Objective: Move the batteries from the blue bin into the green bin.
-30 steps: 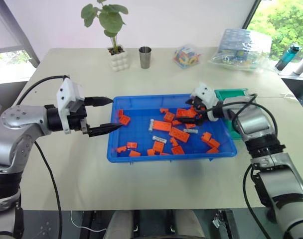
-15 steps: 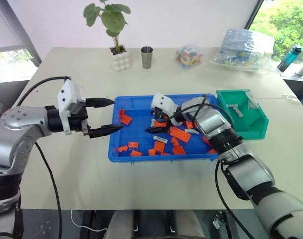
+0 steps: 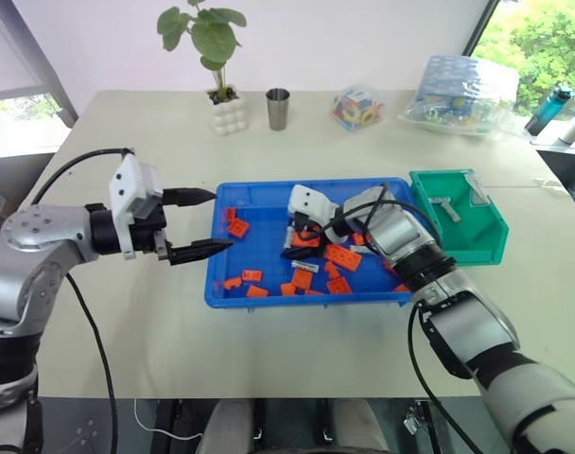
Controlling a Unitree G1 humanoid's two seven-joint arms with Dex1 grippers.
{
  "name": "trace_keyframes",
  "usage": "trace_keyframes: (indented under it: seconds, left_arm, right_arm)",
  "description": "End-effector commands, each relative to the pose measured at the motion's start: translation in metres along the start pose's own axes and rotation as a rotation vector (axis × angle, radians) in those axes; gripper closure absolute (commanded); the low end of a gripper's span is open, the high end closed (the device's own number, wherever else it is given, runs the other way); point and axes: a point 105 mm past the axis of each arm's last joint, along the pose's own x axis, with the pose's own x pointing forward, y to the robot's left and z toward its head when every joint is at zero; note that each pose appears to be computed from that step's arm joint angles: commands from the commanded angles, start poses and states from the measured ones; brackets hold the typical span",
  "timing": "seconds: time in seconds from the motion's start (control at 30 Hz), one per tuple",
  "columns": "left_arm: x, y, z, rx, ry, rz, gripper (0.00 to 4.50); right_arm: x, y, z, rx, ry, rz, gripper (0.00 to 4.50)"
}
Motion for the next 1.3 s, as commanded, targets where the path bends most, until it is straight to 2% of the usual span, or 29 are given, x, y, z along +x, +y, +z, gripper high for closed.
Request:
trace_keyframes:
  seconds: [0.03,0.1,0.27,0.33,0.43,0.53,0.63,0.7,0.87,1.0,1.07,1.17,1.2,1.3]
  left_arm:
    - [-0.003,0.002,0.011,0.047,-0.011,0.006,0.0]
    - [-0.002,0.001,0.012,0.045,-0.013,-0.005,0.0]
    - [0.001,0.0,0.013,0.043,-0.023,-0.02,0.0]
    - [0.003,-0.002,0.014,0.032,-0.041,-0.028,0.0]
    - [0.005,-0.006,0.014,0.01,-0.056,-0.049,0.0]
    - [0.008,-0.009,0.011,0.005,-0.054,-0.062,0.0]
    - [0.013,-0.01,0.013,-0.002,-0.087,-0.07,0.0]
    - [0.016,-0.011,0.015,-0.005,-0.105,-0.078,0.0]
    - [0.021,-0.01,0.017,-0.003,-0.115,-0.095,0.0]
    - [0.023,-0.008,0.019,0.002,-0.117,-0.1,0.0]
    - [0.023,-0.007,0.02,0.005,-0.121,-0.106,0.0]
    - [0.025,-0.006,0.021,0.006,-0.126,-0.112,0.0]
    - [0.026,-0.007,0.022,0.006,-0.128,-0.114,0.0]
    - [0.027,-0.009,0.023,0.007,-0.132,-0.122,0.0]
  right_arm:
    - [-0.001,-0.001,0.01,-0.027,-0.03,-0.015,1.3]
    - [-0.003,-0.001,0.013,-0.027,-0.04,-0.017,2.18]
    - [-0.026,-0.009,0.035,0.005,-0.137,-0.08,2.22]
    - [-0.055,-0.021,0.046,0.017,-0.19,-0.155,2.22]
    - [-0.107,-0.035,0.048,0.063,-0.238,-0.273,2.22]
    - [-0.158,-0.048,0.029,0.132,-0.22,-0.405,2.22]
    - [-0.212,-0.059,-0.012,0.21,-0.124,-0.574,2.22]
    - [-0.236,-0.059,-0.033,0.248,-0.075,-0.644,2.22]
    - [-0.264,-0.057,-0.077,0.336,0.021,-0.768,2.22]
    - [-0.267,-0.053,-0.096,0.363,0.064,-0.797,2.22]
    - [-0.264,-0.051,-0.098,0.379,0.051,-0.795,1.2]
    - [-0.265,-0.052,-0.1,0.337,0.09,-0.812,0.05]
    - [-0.266,-0.053,-0.097,0.323,0.088,-0.817,0.05]
    - [-0.263,-0.056,-0.066,0.26,0.005,-0.792,0.05]
